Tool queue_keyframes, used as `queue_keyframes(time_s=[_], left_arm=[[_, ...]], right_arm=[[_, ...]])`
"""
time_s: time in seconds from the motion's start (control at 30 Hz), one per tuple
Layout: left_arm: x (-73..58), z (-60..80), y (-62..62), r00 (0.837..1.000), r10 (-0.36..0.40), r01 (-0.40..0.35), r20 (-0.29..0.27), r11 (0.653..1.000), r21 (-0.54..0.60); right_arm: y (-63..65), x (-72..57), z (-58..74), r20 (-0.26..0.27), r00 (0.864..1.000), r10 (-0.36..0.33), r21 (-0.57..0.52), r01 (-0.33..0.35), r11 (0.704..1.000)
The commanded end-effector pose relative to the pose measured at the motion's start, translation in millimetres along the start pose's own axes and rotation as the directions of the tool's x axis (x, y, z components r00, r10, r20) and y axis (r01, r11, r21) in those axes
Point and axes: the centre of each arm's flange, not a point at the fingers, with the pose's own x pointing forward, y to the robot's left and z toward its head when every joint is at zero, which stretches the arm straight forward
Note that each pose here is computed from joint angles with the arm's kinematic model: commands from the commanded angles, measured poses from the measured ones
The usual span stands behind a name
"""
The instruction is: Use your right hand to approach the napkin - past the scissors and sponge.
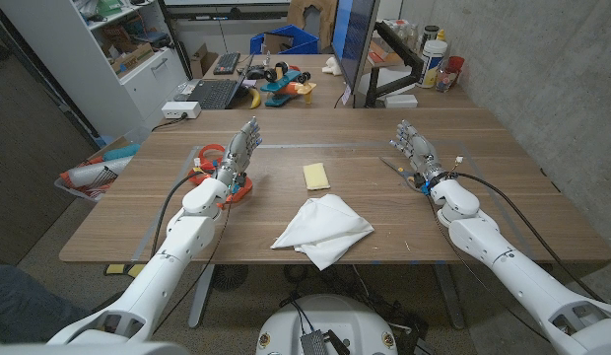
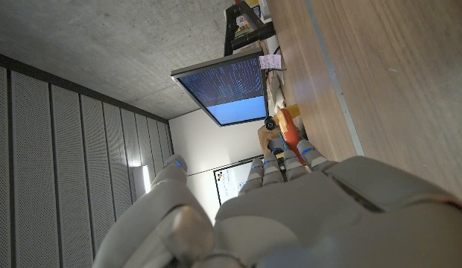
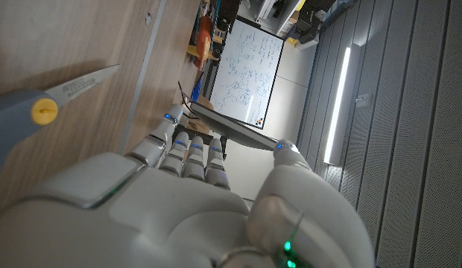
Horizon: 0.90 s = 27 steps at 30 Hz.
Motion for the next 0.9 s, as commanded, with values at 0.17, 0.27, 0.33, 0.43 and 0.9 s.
queue_keyframes(time_s=[0.17,0.27,0.33,0.43,0.9], left_arm=[[-5.5,-1.2,-4.2,1.000,-0.003,0.003,0.001,1.000,-0.015],[-5.6,-0.5,-5.3,1.000,-0.011,0.011,-0.002,1.000,-0.010],[-5.5,0.1,-6.2,1.000,-0.018,0.018,-0.010,1.000,0.003],[-5.4,1.0,-6.6,1.000,-0.020,0.020,-0.021,0.999,0.027],[-7.2,5.4,-6.7,1.000,-0.020,0.021,-0.013,0.999,0.029]], right_arm=[[5.3,-7.7,7.7,0.035,0.999,0.034,-0.010,-0.034,0.999],[6.1,-9.1,9.8,0.046,0.998,0.045,-0.013,-0.045,0.999],[7.1,-10.0,10.5,0.050,0.997,0.054,-0.019,-0.053,0.998],[8.5,-10.9,10.3,0.052,0.997,0.063,-0.022,-0.062,0.998],[15.8,-18.3,10.8,0.082,0.992,0.101,-0.041,-0.098,0.994]])
